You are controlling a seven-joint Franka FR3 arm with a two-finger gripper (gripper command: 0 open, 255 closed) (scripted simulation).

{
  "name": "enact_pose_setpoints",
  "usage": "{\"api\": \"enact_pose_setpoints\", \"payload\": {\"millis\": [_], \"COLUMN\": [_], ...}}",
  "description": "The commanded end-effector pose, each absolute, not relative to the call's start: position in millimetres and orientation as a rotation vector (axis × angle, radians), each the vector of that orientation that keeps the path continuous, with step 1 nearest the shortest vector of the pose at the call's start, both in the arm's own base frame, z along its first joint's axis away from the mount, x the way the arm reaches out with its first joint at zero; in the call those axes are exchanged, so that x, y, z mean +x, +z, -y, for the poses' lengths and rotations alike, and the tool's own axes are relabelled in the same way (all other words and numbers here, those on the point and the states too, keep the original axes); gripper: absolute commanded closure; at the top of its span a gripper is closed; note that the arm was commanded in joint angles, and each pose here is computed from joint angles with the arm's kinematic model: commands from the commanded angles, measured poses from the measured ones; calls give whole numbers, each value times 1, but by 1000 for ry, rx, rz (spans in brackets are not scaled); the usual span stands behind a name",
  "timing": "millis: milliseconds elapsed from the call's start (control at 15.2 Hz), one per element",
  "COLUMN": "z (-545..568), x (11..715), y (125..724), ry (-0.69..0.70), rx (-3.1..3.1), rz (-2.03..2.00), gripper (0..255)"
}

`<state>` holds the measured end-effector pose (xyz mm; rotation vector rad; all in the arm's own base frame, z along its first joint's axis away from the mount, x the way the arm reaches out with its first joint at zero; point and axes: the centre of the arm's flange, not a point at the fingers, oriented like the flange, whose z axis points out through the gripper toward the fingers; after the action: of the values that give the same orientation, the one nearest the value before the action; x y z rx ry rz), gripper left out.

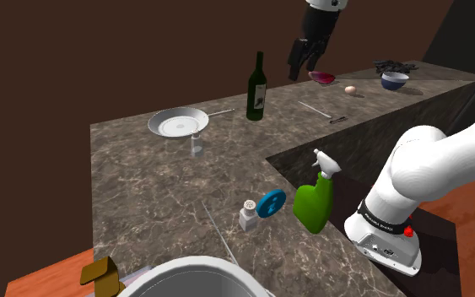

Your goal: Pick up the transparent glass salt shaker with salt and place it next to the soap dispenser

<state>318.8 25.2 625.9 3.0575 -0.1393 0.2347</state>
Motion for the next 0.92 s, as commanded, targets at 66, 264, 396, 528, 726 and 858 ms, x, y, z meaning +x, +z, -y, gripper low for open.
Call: {"api": "enact_pose_setpoints", "payload": {"millis": [66, 264, 396, 528, 726, 858], "z": [-30, -43, -51, -60, -72, -81], "x": [327, 350, 366, 383, 408, 425], "y": [617, 590, 573, 555, 530, 513], "ry": [241, 258, 270, 282, 300, 312], "rx": [3061, 3072, 3079, 3086, 3096, 3102], "rz": [152, 191, 216, 242, 282, 308], "gripper": [0, 0, 0, 0, 0, 0]}}
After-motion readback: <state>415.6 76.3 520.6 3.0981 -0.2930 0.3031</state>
